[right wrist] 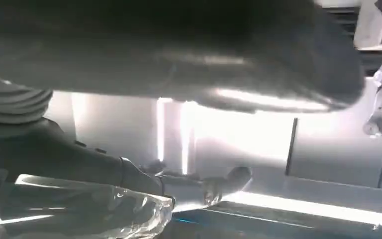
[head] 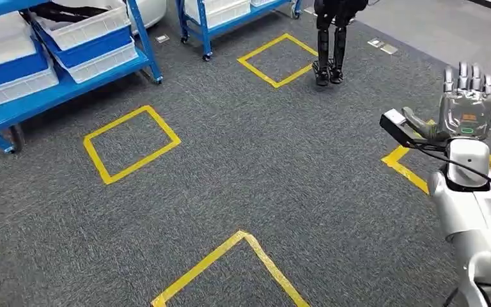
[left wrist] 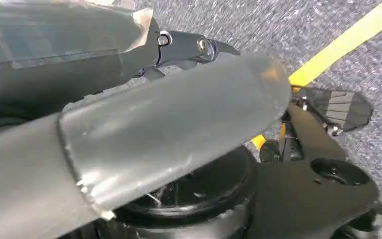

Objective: Take the parts from the cabinet and place them on the table.

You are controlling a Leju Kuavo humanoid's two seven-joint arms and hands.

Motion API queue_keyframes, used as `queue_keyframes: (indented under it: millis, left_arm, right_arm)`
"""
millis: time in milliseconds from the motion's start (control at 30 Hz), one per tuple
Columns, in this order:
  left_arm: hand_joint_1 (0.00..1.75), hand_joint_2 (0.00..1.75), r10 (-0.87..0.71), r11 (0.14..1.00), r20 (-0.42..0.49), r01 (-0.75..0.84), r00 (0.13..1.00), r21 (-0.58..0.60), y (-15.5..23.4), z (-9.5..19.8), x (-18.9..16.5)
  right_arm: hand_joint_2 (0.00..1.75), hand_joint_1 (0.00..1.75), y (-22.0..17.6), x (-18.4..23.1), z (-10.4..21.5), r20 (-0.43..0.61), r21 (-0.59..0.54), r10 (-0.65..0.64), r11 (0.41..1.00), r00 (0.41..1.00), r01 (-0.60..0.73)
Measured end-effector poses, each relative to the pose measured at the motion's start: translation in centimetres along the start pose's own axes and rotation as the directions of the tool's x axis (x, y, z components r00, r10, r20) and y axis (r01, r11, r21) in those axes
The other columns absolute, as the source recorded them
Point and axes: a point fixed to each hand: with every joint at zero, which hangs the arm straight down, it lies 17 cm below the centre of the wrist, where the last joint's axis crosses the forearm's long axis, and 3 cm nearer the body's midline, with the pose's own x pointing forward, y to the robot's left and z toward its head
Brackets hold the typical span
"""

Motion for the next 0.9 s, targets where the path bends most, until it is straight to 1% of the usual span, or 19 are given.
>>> queue_keyframes:
  millis: [267,467,633,900]
  left_arm:
    - [0.00,0.00,-0.013,1.000,0.000,0.013,1.000,-0.006,0.0,0.0,-0.1]
    - [0.00,0.00,-0.008,1.000,-0.002,0.008,1.000,0.001,0.4,0.0,0.1]
    - [0.00,0.00,-0.001,1.000,-0.007,0.001,1.000,0.007,0.4,0.0,0.1]
    - [0.00,0.00,0.006,1.000,-0.012,-0.006,1.000,0.005,0.0,0.0,0.1]
  right_arm:
    - [0.00,0.00,0.8,0.2,0.6,0.001,0.024,0.008,1.000,1.000,-0.008]
    - [0.00,0.00,0.4,0.3,0.4,0.006,0.015,0.008,1.000,1.000,-0.008]
    - [0.00,0.00,-0.1,1.2,0.0,0.030,0.005,0.006,1.000,1.000,-0.006]
    - [0.00,0.00,1.0,3.0,0.6,0.085,0.035,0.007,0.999,0.996,-0.010]
